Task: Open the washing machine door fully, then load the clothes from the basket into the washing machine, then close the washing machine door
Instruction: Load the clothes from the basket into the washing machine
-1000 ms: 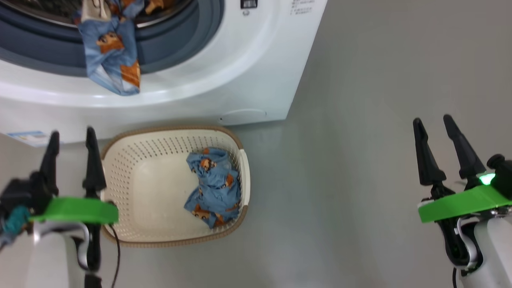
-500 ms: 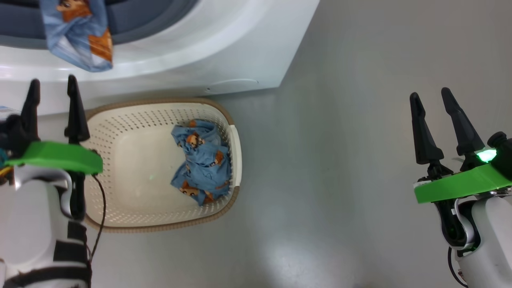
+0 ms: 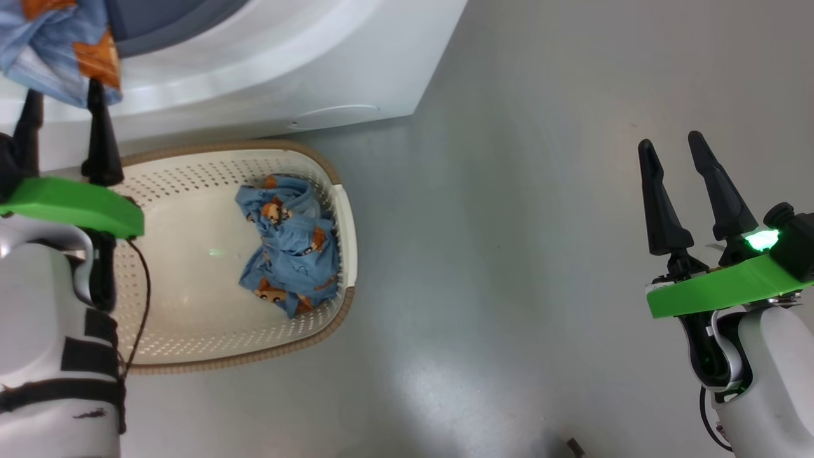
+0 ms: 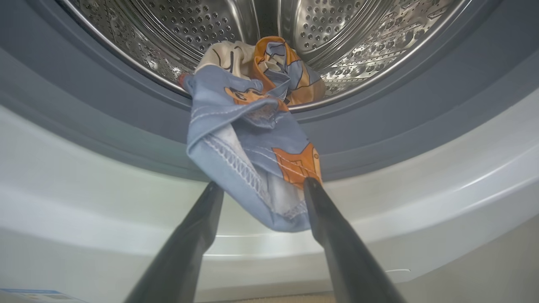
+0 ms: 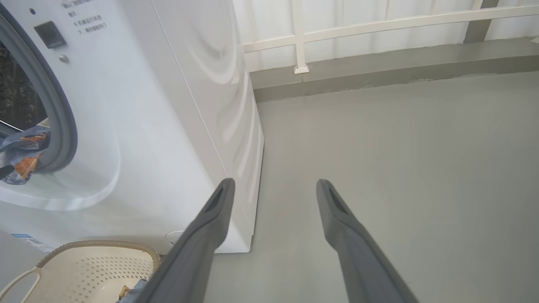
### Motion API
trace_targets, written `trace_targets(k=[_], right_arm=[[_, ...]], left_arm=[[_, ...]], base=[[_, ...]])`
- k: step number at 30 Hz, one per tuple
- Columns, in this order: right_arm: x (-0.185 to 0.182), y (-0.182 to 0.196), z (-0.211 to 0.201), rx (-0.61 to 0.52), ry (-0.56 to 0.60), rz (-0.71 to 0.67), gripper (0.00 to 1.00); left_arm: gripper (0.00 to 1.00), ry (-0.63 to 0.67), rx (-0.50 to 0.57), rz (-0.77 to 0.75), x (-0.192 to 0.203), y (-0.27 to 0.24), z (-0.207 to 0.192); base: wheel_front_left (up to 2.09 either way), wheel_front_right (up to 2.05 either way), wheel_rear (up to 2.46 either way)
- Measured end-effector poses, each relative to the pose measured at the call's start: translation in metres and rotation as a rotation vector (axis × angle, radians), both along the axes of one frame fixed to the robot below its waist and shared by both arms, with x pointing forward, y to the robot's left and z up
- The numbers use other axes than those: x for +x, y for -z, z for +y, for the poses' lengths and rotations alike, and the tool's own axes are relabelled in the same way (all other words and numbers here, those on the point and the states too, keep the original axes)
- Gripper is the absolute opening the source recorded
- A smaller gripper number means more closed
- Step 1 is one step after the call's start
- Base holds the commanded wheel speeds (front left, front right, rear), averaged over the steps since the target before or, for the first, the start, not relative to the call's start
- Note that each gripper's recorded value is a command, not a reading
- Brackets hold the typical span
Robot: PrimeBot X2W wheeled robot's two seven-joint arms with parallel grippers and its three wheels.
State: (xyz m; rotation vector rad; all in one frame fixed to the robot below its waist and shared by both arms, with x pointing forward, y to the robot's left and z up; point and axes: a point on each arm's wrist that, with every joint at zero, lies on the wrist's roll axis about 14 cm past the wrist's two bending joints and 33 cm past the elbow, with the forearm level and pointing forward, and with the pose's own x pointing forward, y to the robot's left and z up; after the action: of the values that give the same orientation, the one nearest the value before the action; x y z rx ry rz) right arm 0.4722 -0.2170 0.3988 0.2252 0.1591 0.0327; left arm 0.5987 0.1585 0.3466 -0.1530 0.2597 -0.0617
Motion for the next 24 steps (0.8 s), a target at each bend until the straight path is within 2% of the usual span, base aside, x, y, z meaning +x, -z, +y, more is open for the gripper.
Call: trace_targets(k=[2,3,4,7,16,24], right_arm=[[0.0,0.0,-0.002,-0.002,0.006,0.001,1.0],[0.0,0.0,-0.003,-0.003,0.008,0.0,1.0],[0.001,-0.001,-0.003,-0.005,0.009,-0.004,1.0],[0.002,-0.001,-0.005,-0.006,0.012,-0.004,1.0],[0.004,0.004,-0.001,0.009,0.014,0.002,1.0],[0.011,0.009,0.002,0.015,0.01,0.003,1.0]], left_arm=[[1.0,-0.001,0.0,0.003,0.003,0.002,0.0],[0.94,-0.001,-0.001,0.003,0.005,0.002,0.0],[0.61,-0.001,0.001,0.002,0.007,0.002,0.0],[0.0,-0.003,0.001,-0.007,0.011,0.0,0.001],[0.0,0.028,0.033,-0.08,0.025,-0.019,-0.004],[0.0,0.075,0.06,-0.156,0.06,-0.044,-0.018]], base=[[0.0,0.0,0.0],[0.0,0.0,0.0],[0.0,0.0,0.0],[0.0,0.0,0.0],[0.0,0.0,0.0],[0.0,0.0,0.0]])
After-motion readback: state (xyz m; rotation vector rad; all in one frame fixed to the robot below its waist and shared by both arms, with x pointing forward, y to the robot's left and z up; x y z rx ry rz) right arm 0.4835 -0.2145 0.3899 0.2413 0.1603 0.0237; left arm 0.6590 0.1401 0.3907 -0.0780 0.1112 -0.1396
